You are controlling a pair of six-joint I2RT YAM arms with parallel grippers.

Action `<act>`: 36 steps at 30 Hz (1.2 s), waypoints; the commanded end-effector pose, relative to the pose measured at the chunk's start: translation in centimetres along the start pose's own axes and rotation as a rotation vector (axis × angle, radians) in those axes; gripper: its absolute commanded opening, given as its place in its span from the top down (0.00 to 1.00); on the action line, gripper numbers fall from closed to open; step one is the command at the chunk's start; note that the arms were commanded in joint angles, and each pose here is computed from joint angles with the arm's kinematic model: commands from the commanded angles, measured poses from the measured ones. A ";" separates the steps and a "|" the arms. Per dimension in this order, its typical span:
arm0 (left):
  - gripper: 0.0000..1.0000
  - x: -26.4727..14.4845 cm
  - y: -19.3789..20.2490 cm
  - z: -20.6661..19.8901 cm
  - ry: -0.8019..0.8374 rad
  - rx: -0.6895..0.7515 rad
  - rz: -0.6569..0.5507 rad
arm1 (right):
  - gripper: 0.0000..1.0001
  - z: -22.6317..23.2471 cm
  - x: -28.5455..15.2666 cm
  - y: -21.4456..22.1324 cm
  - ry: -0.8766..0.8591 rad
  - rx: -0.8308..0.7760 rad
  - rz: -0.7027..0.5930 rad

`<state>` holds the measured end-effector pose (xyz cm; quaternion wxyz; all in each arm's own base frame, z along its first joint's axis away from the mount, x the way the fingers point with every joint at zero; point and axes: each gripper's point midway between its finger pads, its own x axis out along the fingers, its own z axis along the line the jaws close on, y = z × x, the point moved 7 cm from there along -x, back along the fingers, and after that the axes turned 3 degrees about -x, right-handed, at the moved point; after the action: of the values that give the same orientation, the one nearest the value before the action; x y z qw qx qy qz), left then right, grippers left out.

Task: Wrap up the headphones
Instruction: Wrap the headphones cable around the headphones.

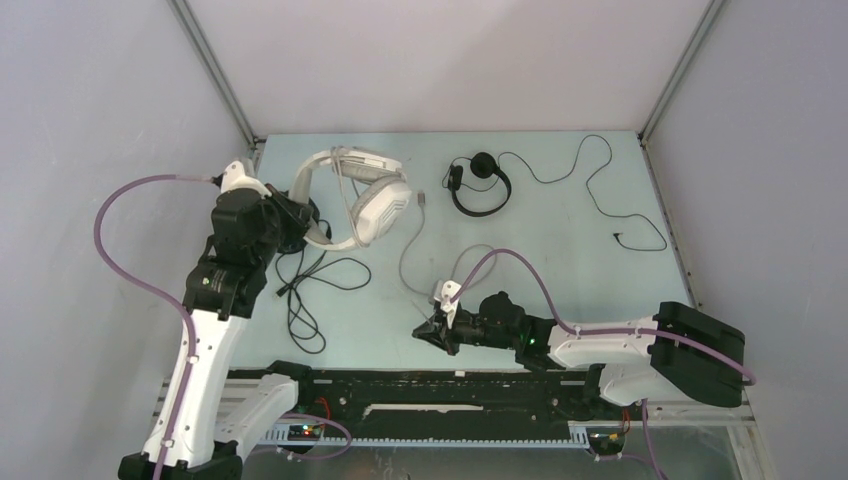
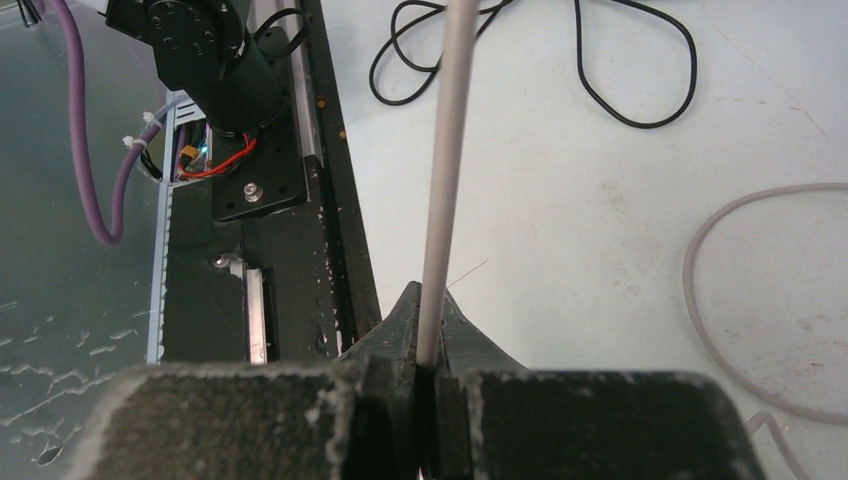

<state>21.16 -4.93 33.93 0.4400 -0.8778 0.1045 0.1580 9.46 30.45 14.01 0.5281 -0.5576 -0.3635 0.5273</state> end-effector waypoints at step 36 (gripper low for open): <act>1.00 -6.8 2.9 -6.2 0.813 0.245 0.363 | 0.90 -9.7 -3.3 -3.5 0.337 0.062 -0.145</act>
<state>16.56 -10.46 35.75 0.4462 -0.7921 0.4107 -0.0694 17.79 26.33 16.63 0.6290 -0.5855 -0.2983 0.4154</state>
